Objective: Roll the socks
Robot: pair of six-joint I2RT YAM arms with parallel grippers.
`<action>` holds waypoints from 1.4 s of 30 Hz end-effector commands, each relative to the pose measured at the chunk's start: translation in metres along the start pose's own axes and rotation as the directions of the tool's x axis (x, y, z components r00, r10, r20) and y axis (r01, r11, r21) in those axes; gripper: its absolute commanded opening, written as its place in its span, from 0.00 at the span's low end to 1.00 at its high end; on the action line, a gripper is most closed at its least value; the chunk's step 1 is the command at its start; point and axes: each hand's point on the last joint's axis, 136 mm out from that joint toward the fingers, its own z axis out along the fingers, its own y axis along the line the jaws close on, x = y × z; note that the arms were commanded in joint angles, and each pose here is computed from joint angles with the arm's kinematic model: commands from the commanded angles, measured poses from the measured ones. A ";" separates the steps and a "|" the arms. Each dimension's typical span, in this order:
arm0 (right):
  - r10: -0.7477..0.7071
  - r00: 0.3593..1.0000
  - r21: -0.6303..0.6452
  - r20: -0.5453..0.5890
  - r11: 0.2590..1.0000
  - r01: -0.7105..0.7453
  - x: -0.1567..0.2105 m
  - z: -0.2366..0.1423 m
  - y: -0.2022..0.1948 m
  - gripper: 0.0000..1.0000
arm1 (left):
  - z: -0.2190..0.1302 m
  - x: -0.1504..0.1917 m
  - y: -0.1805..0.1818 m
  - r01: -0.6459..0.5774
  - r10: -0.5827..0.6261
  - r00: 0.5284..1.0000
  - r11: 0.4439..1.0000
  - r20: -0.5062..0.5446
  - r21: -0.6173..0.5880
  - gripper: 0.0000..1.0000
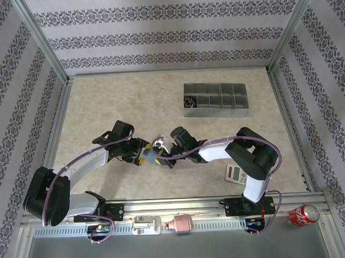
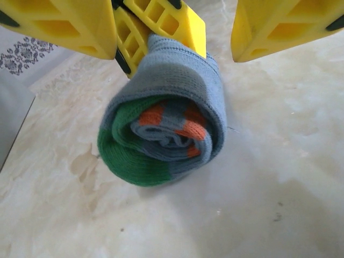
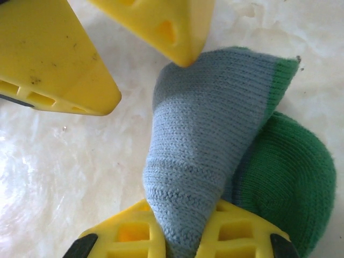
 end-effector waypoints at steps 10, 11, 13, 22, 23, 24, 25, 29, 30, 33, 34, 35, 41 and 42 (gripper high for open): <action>0.461 0.818 0.068 -0.344 0.881 -0.468 0.122 -0.009 -0.030 0.00 | 0.043 0.005 -0.003 -0.151 0.151 0.988 0.988 -0.030 0.023 0.58; 0.469 0.812 0.068 -0.347 0.876 -0.477 0.122 -0.010 -0.031 0.00 | 0.049 0.004 -0.002 -0.161 0.161 0.987 0.987 -0.027 0.014 0.59; 0.475 0.805 0.065 -0.355 0.872 -0.486 0.121 -0.009 -0.032 0.00 | 0.061 0.001 0.002 -0.171 0.171 0.985 0.985 -0.018 -0.001 0.58; 0.276 0.933 0.133 -0.230 0.959 -0.251 0.066 -0.024 -0.044 0.29 | 0.058 -0.002 0.105 -0.055 0.045 0.998 0.917 -0.036 -0.394 0.00; 0.182 0.967 0.164 -0.179 0.974 -0.154 0.052 -0.031 -0.040 0.35 | 0.053 -0.002 0.111 -0.039 0.031 0.999 0.909 -0.027 -0.414 0.00; 0.065 0.991 0.212 -0.119 0.977 -0.039 0.034 -0.041 -0.034 0.42 | 0.049 -0.001 0.114 -0.024 0.017 1.000 0.906 -0.020 -0.423 0.00; -0.036 0.996 0.266 -0.082 0.962 0.057 0.024 -0.050 -0.028 0.49 | 0.046 0.000 0.115 -0.009 0.003 1.000 0.903 -0.014 -0.430 0.00; -0.335 0.934 0.448 -0.122 0.821 0.353 0.004 -0.069 -0.006 0.66 | 0.036 0.003 0.107 0.027 -0.027 1.000 0.904 0.007 -0.427 0.00; -0.370 0.915 0.476 -0.162 0.783 0.401 0.002 -0.067 -0.002 0.66 | 0.035 0.004 0.103 0.027 -0.027 1.000 0.905 0.006 -0.425 0.00; -0.471 0.848 0.519 -0.245 0.675 0.525 -0.003 -0.057 0.007 0.67 | 0.036 0.005 0.095 0.023 -0.027 1.000 0.904 -0.004 -0.426 0.00; -0.490 0.830 0.515 -0.268 0.655 0.553 -0.004 -0.052 0.009 0.67 | 0.036 0.006 0.093 0.020 -0.026 1.000 0.905 -0.008 -0.424 0.00; -0.505 0.814 0.523 -0.286 0.630 0.575 -0.009 -0.046 0.011 0.67 | 0.037 0.006 0.092 0.017 -0.025 1.000 0.905 -0.014 -0.425 0.00; -0.548 0.751 0.530 -0.369 0.539 0.654 -0.022 -0.015 0.001 0.67 | 0.038 0.004 0.087 0.012 -0.027 0.999 0.907 -0.030 -0.420 0.00; -0.551 0.743 0.525 -0.381 0.533 0.664 -0.022 -0.011 0.000 0.67 | 0.037 0.004 0.086 0.009 -0.024 0.999 0.909 -0.031 -0.417 0.00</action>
